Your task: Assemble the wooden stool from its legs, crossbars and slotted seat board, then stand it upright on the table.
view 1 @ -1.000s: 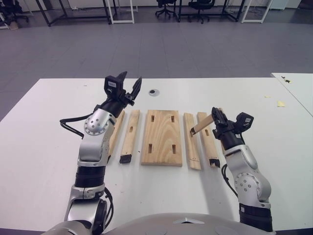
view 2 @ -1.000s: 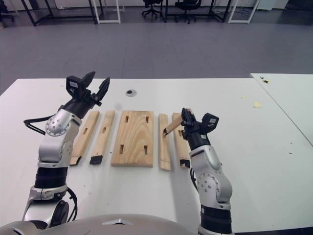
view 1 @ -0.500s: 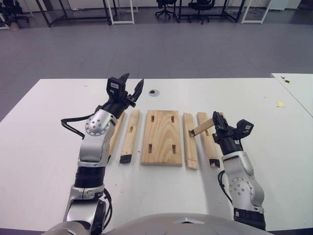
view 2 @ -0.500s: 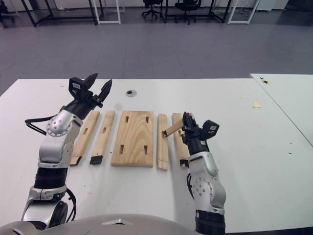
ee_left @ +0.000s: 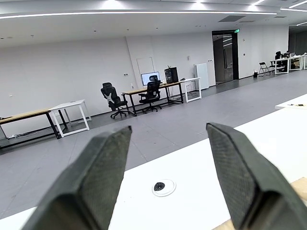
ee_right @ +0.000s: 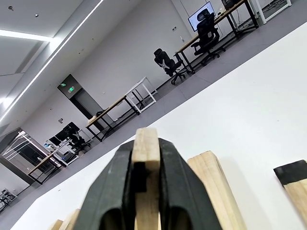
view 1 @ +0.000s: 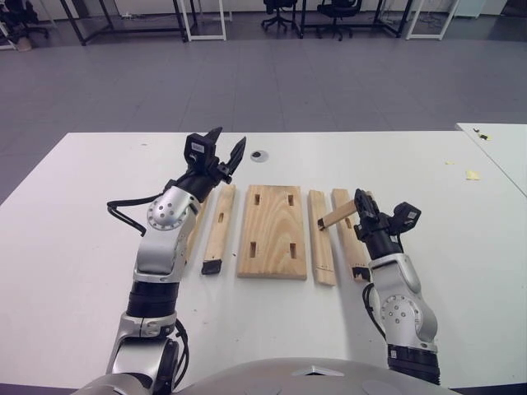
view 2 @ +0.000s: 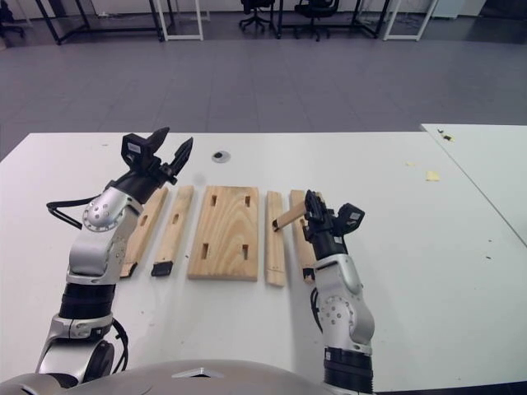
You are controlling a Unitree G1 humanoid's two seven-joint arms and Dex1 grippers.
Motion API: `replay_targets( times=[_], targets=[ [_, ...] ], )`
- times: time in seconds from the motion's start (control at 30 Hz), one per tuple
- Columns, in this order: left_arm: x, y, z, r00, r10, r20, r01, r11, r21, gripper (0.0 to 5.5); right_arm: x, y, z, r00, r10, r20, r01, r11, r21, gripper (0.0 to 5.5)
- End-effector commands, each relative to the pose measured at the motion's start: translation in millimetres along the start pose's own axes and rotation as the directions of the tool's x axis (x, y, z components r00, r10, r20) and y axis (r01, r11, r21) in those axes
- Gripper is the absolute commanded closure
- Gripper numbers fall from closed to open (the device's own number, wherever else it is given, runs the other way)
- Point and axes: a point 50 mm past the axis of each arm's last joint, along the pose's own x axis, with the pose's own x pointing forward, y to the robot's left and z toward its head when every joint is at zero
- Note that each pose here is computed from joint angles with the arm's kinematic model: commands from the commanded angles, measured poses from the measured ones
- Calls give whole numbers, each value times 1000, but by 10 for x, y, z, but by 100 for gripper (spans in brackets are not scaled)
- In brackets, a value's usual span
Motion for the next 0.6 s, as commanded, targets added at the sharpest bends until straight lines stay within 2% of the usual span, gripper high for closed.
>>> replay_targets(
  times=[0.03,0.23,0.33,0.47,0.6],
  targets=[
    [2,3,-35,1000,-11,-18,11,1000,-2,263,-7,-37,-61,999,-20,-30,18,997,-76,508],
    [-8,-10,-37,1000,-1,-16,1,1000,-4,263,-8,14,-65,992,28,-122,-72,923,-377,508],
    [-10,-11,-38,1000,10,-13,-10,1000,-5,263,-31,-58,-130,988,-27,-153,-47,886,-461,508],
    [-11,-29,-47,1000,19,-13,-19,1000,-2,263,-98,-238,-217,974,-153,-168,55,875,-481,508],
    [-24,-34,-61,1000,22,-18,-22,1000,2,263,-144,-331,-259,961,-190,-203,65,863,-501,508]
  ],
)
